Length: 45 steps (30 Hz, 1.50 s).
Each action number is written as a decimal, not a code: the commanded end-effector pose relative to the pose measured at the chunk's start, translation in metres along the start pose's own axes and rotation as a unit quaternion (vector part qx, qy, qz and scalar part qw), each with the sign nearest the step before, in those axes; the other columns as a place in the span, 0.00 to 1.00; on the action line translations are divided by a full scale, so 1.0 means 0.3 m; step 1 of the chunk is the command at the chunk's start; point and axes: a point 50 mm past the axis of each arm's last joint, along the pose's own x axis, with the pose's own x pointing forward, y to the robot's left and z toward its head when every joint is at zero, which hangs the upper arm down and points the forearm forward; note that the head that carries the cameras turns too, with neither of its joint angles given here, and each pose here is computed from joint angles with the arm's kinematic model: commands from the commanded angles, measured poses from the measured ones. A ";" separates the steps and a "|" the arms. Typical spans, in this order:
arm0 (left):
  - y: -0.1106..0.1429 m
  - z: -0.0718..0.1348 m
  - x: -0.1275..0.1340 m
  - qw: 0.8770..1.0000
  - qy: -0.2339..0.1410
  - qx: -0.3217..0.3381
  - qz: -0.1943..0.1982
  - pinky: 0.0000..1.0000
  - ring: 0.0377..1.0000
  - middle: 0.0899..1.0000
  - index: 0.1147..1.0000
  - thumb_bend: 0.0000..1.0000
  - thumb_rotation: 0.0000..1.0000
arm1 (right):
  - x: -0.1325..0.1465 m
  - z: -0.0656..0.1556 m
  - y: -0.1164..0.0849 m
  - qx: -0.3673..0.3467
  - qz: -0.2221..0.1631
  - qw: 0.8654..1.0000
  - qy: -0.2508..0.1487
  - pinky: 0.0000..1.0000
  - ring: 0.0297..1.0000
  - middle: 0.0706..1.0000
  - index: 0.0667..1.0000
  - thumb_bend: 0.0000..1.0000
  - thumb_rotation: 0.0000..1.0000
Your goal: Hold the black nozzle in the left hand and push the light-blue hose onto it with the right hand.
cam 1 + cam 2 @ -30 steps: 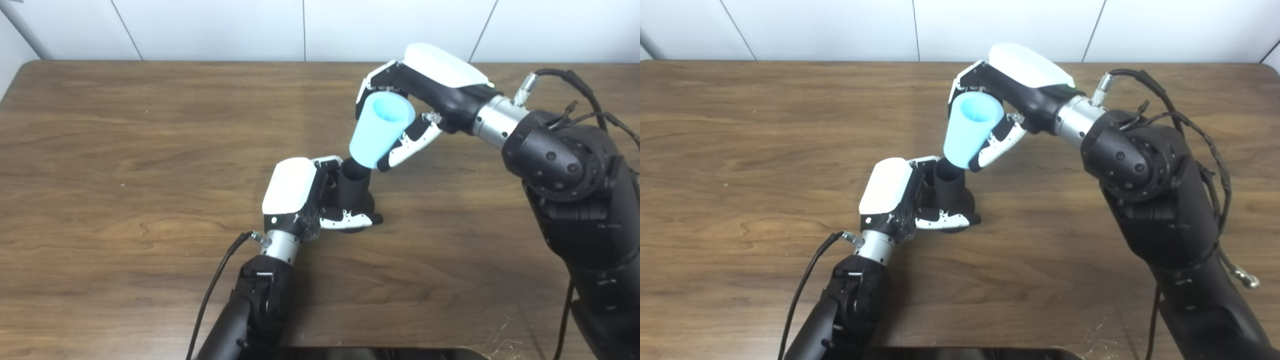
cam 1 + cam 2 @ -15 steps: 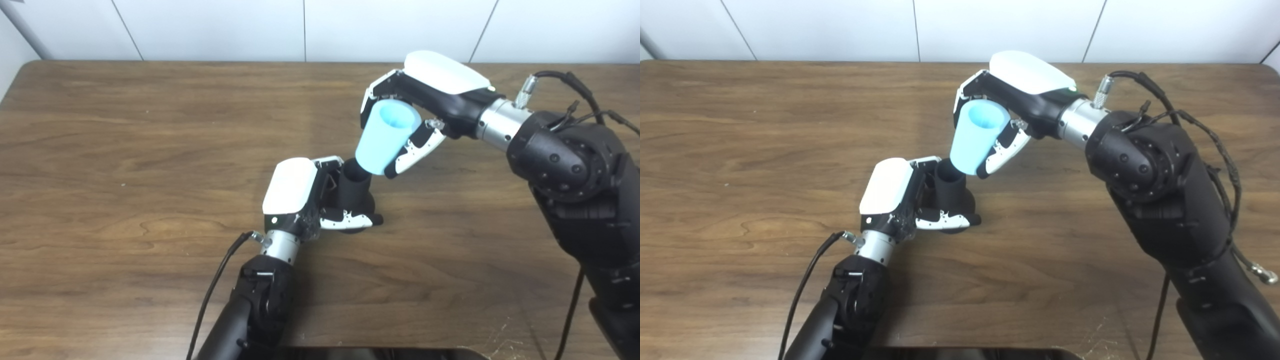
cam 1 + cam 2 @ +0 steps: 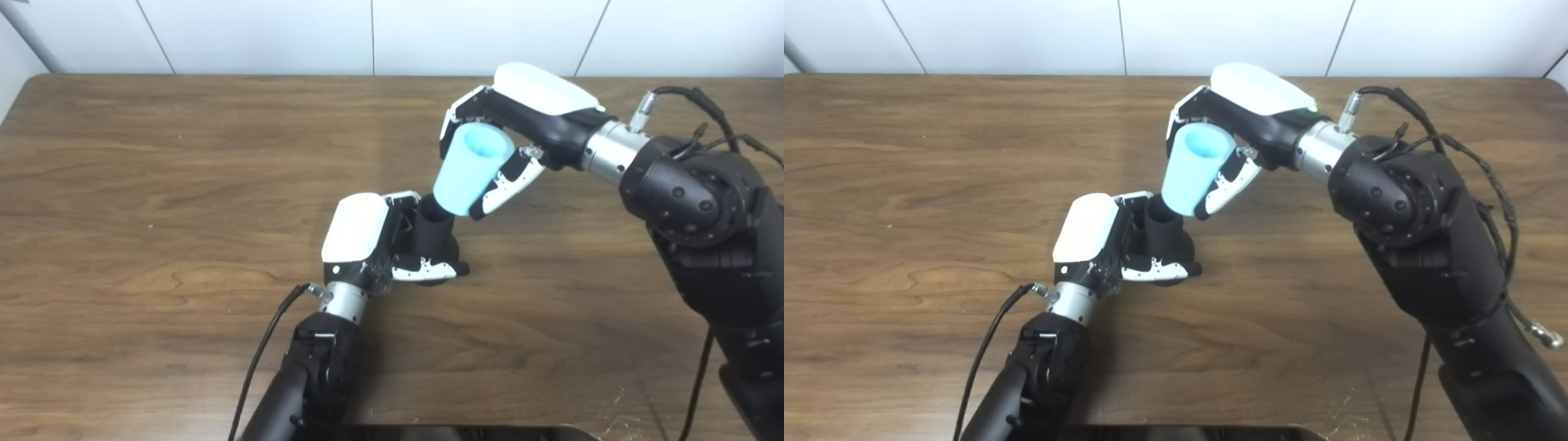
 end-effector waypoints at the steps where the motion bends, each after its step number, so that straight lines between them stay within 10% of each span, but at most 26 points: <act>1: -0.062 -0.028 -0.024 0.998 0.029 -0.001 -0.056 0.49 0.51 0.47 0.41 0.52 0.00 | 0.001 0.024 -0.080 -0.014 -0.044 0.999 -0.015 0.36 0.37 0.47 0.47 0.52 0.00; 45: -0.059 -0.026 -0.026 0.998 0.026 -0.001 -0.056 0.47 0.50 0.47 0.41 0.52 0.00 | 0.004 0.022 -0.070 -0.035 -0.020 0.999 -0.008 0.38 0.38 0.47 0.46 0.52 0.00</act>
